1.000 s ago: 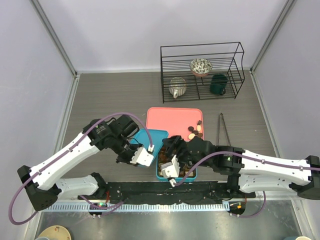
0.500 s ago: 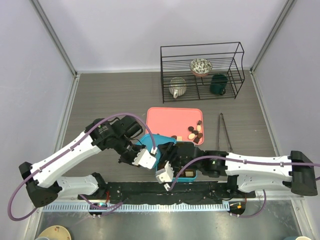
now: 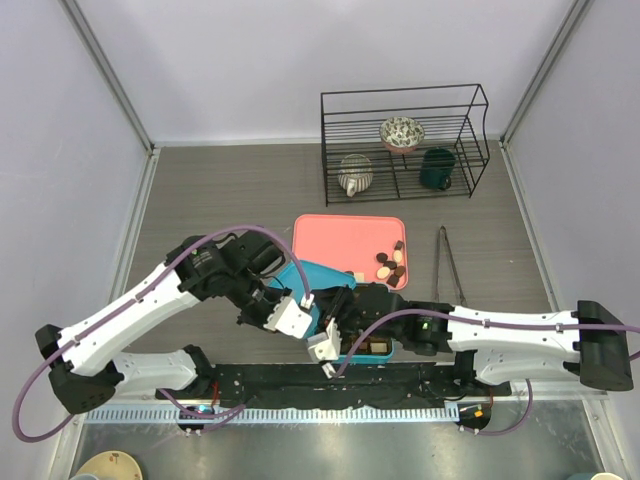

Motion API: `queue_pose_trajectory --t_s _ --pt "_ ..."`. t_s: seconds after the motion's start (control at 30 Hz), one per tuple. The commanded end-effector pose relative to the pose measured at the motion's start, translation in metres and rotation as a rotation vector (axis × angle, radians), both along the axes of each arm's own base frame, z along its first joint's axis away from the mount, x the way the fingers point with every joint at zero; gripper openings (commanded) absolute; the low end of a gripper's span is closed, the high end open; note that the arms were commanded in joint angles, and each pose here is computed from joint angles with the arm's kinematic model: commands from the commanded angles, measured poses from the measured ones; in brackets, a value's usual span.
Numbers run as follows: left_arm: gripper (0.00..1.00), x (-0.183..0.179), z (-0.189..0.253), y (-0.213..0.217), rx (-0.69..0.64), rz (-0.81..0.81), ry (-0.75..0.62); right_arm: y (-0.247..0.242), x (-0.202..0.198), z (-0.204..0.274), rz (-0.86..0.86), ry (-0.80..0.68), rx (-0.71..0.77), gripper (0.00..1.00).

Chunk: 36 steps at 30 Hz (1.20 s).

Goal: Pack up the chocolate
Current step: Pick up the box lid from the center of the board.

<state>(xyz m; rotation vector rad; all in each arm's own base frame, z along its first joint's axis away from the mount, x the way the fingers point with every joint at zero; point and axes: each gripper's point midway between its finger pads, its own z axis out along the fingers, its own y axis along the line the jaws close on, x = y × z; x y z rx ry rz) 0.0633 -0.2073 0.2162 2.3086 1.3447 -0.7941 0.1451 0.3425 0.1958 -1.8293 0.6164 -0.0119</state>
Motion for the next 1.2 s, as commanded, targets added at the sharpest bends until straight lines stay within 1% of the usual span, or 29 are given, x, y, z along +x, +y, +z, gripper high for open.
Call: queue_pose_trajectory --t_s 0.0,0.13,0.2,0.23,0.27,0.3,0.33,0.37,0.4,0.43,0.47,0.5,0.53,0.57,0.6,0.63,0.67,0.7,0.73,0.77,0.8,0.83,0.9,0.93,1.0,1.03,1.07,1.13,1.17 --pt "0.00 -0.036 0.009 0.052 0.160 -0.036 0.095 0.005 -0.001 0.032 0.001 0.003 0.078 0.17" --pt "0.00 -0.034 0.012 0.051 0.151 -0.038 0.074 0.005 -0.002 0.042 -0.009 0.029 0.107 0.11" --pt "0.00 -0.028 0.011 0.053 0.161 -0.038 0.042 0.003 -0.003 0.042 -0.019 0.050 0.104 0.04" --pt "0.00 -0.026 0.013 0.054 0.158 -0.041 0.021 0.002 -0.004 0.050 -0.026 0.052 0.118 0.01" --pt "0.00 -0.021 0.015 0.053 0.155 -0.043 -0.005 0.003 -0.008 0.051 -0.032 0.079 0.126 0.01" --pt "0.04 -0.018 0.017 0.054 0.155 -0.040 -0.028 -0.003 -0.008 0.045 -0.059 0.096 0.096 0.01" --pt "0.25 -0.004 0.023 0.050 0.140 -0.015 -0.097 -0.004 -0.009 0.056 -0.072 0.114 0.117 0.01" --pt "0.38 0.004 0.027 0.047 0.137 0.041 -0.123 -0.006 -0.013 0.058 -0.088 0.160 0.128 0.01" --pt "0.49 0.014 0.033 0.044 0.115 0.084 -0.173 -0.010 -0.015 0.054 -0.107 0.199 0.111 0.01" --pt "0.59 0.039 0.045 0.037 0.077 0.150 -0.290 -0.011 -0.016 0.065 -0.125 0.222 0.136 0.01" --pt "0.61 0.052 0.053 0.034 0.053 0.200 -0.349 -0.013 -0.018 0.071 -0.143 0.251 0.153 0.01" --pt "0.65 0.064 0.063 0.035 0.032 0.267 -0.406 -0.016 -0.023 0.070 -0.181 0.343 0.173 0.01" --pt "0.69 0.088 0.080 0.032 -0.007 0.356 -0.515 -0.018 -0.022 0.088 -0.214 0.375 0.222 0.01" --pt "0.72 0.099 0.090 0.033 -0.028 0.412 -0.564 -0.018 -0.023 0.091 -0.245 0.427 0.233 0.01" --pt "0.76 0.110 0.099 0.035 -0.042 0.488 -0.602 -0.022 -0.026 0.086 -0.308 0.532 0.234 0.01" --pt "0.87 0.123 0.114 0.033 -0.095 0.558 -0.646 -0.023 -0.025 0.107 -0.341 0.582 0.280 0.01" --pt "0.91 0.136 0.122 0.041 -0.096 0.641 -0.695 -0.025 -0.026 0.111 -0.381 0.630 0.287 0.01" --pt "0.95 0.141 0.128 0.043 -0.115 0.686 -0.706 -0.030 -0.028 0.097 -0.481 0.734 0.260 0.01" --pt "1.00 0.147 0.134 0.049 -0.145 0.761 -0.705 -0.030 -0.028 0.115 -0.511 0.786 0.302 0.01" --pt "1.00 0.152 0.134 0.053 -0.149 0.814 -0.702 -0.033 -0.029 0.115 -0.555 0.821 0.298 0.01" --pt "1.00 0.154 0.135 0.057 -0.156 0.851 -0.694 -0.040 -0.031 0.100 -0.624 0.852 0.238 0.01" --pt "1.00 0.159 0.133 0.066 -0.156 0.917 -0.672 -0.042 -0.033 0.102 -0.683 0.926 0.274 0.01" --pt "1.00 0.158 0.129 0.070 -0.168 0.951 -0.608 -0.054 -0.037 0.089 -0.758 0.975 0.250 0.01" --pt "1.00 0.165 0.129 0.082 -0.169 1.042 -0.570 -0.060 -0.041 0.086 -0.802 1.046 0.282 0.01" --pt "1.00 0.172 0.129 0.085 -0.194 1.103 -0.500 -0.070 -0.045 0.078 -0.856 1.114 0.282 0.01" --pt "1.00 0.182 0.127 0.100 -0.183 1.180 -0.480 -0.076 -0.047 0.076 -0.888 1.157 0.299 0.01" --pt "1.00 0.186 0.124 0.100 -0.188 1.208 -0.431 -0.079 -0.049 0.071 -0.934 1.223 0.321 0.01" --pt "1.00 0.193 0.122 0.111 -0.205 1.259 -0.372 -0.088 -0.057 0.059 -0.978 1.312 0.313 0.01" --pt "1.00 0.195 0.121 0.113 -0.211 1.282 -0.345 -0.090 -0.060 0.053 -1.020 1.378 0.333 0.01"
